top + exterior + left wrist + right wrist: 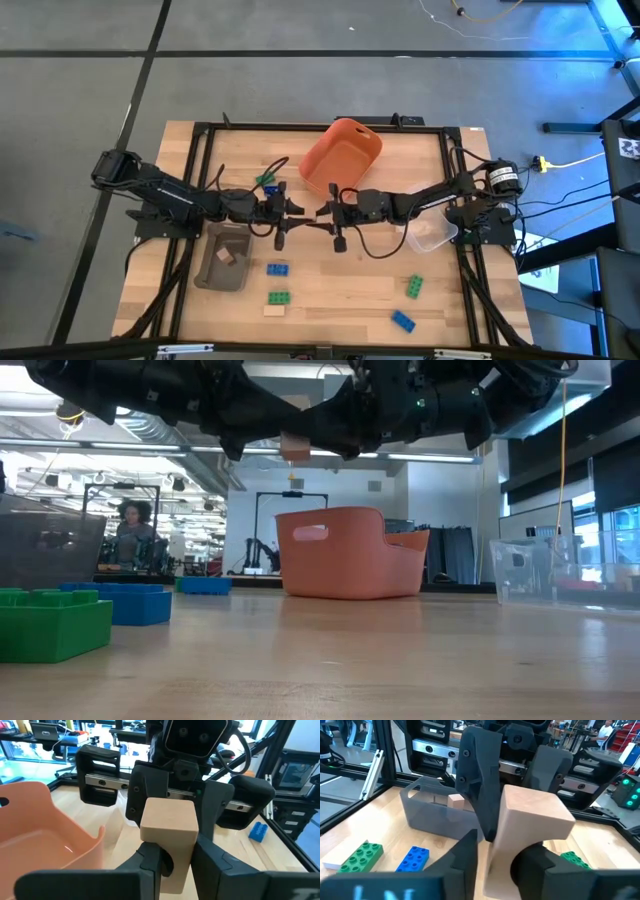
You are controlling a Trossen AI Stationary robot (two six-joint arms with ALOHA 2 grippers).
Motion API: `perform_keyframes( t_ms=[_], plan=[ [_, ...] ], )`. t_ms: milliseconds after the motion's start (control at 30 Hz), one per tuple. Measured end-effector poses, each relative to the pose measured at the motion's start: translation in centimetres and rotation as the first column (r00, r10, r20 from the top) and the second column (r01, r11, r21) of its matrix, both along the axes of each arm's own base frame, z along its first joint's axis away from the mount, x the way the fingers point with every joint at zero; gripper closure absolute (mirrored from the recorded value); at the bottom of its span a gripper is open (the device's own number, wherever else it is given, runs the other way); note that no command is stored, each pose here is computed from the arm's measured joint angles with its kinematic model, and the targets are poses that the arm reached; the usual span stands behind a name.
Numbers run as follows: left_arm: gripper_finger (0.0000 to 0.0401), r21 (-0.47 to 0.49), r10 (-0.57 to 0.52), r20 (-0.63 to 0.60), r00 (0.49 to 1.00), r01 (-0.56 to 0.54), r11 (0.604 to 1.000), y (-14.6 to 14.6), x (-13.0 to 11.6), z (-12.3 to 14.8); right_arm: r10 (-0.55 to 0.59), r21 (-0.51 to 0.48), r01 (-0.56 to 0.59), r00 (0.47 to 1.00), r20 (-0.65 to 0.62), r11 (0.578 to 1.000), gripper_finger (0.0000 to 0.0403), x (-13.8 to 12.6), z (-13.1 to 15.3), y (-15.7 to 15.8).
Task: Sort & place blocks by color
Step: Put the right brown block into the black bin
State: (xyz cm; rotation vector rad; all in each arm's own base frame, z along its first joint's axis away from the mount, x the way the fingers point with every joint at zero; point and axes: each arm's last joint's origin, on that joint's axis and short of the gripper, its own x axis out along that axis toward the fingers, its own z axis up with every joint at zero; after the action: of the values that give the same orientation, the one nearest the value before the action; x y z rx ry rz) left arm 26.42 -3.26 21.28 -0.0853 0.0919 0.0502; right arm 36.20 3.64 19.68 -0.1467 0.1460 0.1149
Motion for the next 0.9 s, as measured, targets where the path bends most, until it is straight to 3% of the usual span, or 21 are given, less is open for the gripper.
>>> perform_keyframes(
  t_ms=[500,700,900],
  plan=[
    [0.0341,0.007,-0.002,-0.012,1.0,0.003,1.0,0.11,-0.53,0.58,-0.005,0.006,0.005,1.0,-0.001,1.0,0.0284,0.1,0.13,-0.02],
    [0.0342,0.002,-0.006,-0.004,1.0,0.006,1.0,0.07,-0.67,0.83,-0.012,0.055,0.011,1.0,0.007,0.998,0.0282,0.11,0.26,-0.01],
    [0.0343,0.0,-0.001,-0.003,1.0,0.001,1.0,0.08,-0.65,0.81,-0.014,0.057,0.013,1.0,0.01,0.998,0.0237,0.08,0.24,0.01]
  ],
)
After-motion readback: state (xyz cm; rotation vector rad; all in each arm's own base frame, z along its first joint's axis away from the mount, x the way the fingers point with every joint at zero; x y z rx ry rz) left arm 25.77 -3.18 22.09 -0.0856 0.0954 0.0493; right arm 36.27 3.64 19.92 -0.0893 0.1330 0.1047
